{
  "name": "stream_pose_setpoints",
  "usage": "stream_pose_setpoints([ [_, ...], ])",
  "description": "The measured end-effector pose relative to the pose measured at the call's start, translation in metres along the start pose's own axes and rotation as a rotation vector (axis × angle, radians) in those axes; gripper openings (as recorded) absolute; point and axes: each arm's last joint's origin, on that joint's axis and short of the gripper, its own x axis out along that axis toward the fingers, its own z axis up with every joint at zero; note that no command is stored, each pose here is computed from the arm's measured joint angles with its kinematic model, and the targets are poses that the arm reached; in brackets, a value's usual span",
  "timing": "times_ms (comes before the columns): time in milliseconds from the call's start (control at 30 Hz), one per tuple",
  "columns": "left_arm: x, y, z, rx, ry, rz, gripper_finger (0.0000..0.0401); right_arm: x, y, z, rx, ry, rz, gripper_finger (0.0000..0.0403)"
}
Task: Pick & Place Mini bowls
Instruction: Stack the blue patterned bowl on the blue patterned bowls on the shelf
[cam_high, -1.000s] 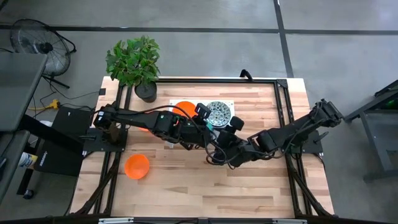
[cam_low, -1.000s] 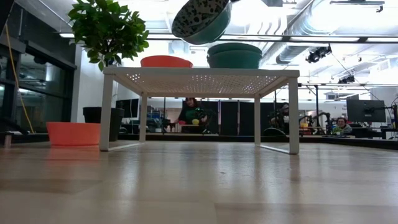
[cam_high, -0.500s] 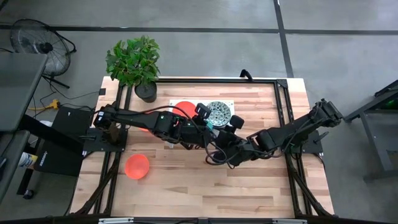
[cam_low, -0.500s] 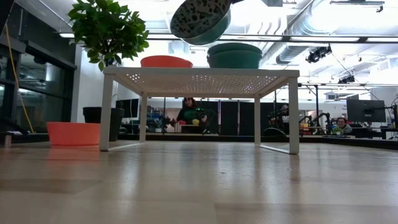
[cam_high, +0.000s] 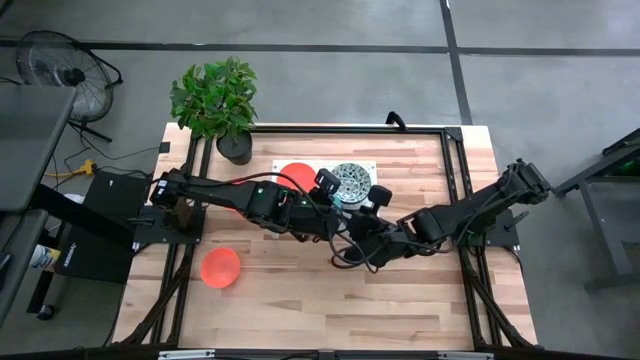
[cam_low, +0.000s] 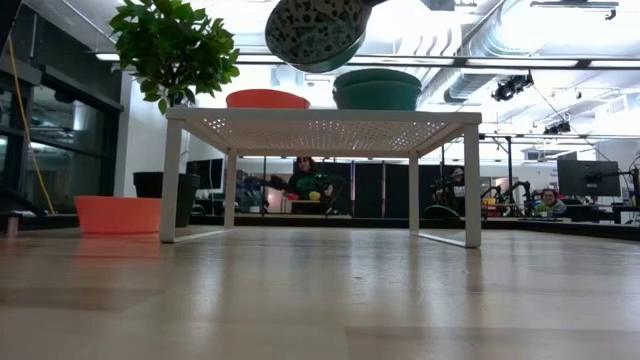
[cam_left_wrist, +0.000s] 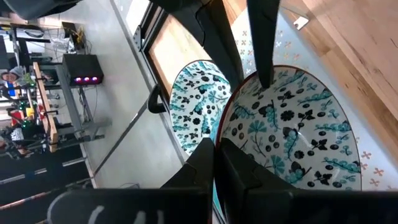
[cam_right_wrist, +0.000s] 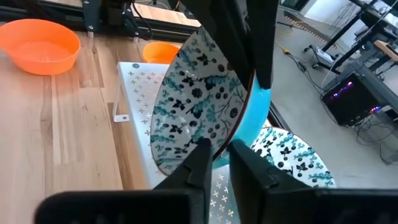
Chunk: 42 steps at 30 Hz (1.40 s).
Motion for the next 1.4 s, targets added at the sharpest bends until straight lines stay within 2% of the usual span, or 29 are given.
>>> stream_pose_setpoints([
  [167,0.000,-0.001,0.000,0.030,0.000,-0.009,0.0000,0.002,-0.001,0.001,-0.020,0.008,0.028,0.0003],
  [467,0.000,-0.001,0.000,0.029,0.000,-0.009,0.0000,0.004,-0.003,0.001,-0.012,0.009,0.033,0.0000],
  [633,0.000,0.000,0.000,0.029,0.003,-0.002,0.0000,0.003,-0.003,0.002,0.015,0.010,0.056,0.0016],
  [767,0.000,0.000,0.000,0.023,-0.004,0.001,0.0000,-0.004,0.003,0.001,-0.062,-0.006,0.065,0.0040],
  [900,-0.002,0.002,0.003,-0.001,-0.036,0.001,0.0000,-0.022,0.002,0.000,-0.137,-0.035,0.045,0.0067],
  [1033,-0.001,0.004,0.002,-0.011,-0.059,-0.017,0.0000,-0.050,-0.012,0.003,-0.115,-0.085,0.009,0.0086],
  [1200,-0.008,0.024,-0.003,-0.076,-0.140,-0.046,0.0000,-0.081,-0.032,-0.002,-0.007,-0.078,0.110,0.0093],
  [1400,-0.009,0.071,-0.030,-0.220,-0.256,-0.082,0.0000,-0.106,-0.060,-0.020,0.112,0.054,0.226,0.0094],
])
